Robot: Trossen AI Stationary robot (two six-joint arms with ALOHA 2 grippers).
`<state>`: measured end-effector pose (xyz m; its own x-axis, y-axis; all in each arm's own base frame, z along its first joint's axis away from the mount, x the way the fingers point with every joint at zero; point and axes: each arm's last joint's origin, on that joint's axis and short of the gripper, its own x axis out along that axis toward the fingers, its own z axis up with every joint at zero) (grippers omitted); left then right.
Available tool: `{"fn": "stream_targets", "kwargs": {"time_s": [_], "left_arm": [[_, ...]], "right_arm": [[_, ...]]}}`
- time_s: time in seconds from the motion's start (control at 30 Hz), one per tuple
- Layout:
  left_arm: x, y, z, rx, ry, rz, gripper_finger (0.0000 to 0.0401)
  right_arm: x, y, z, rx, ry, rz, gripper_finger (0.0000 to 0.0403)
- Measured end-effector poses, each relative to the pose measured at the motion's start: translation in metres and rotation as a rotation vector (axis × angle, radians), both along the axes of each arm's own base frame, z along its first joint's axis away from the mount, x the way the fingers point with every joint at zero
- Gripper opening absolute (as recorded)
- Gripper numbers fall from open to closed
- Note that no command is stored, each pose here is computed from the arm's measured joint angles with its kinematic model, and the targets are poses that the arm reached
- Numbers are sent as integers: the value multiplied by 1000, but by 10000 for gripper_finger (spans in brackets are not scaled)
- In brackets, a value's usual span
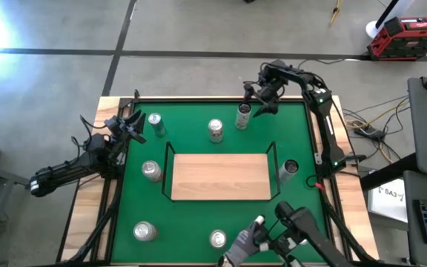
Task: Place canned beverage on shelf
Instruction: Put the top white-yellow soda can on the shelf
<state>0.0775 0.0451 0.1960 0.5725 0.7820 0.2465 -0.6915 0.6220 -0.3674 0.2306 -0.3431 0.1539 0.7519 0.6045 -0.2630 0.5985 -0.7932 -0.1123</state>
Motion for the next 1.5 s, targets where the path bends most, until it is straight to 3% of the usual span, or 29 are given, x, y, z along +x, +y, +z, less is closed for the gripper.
{"fn": "stream_targets", "kwargs": {"time_s": [0.67,1.5], "left_arm": [[0,0,0,0,0,0,137],[0,0,0,0,0,0,137]], "right_arm": [[21,15,-1,-90,-74,95,383],[28,15,0,-114,-139,82,383]]}}
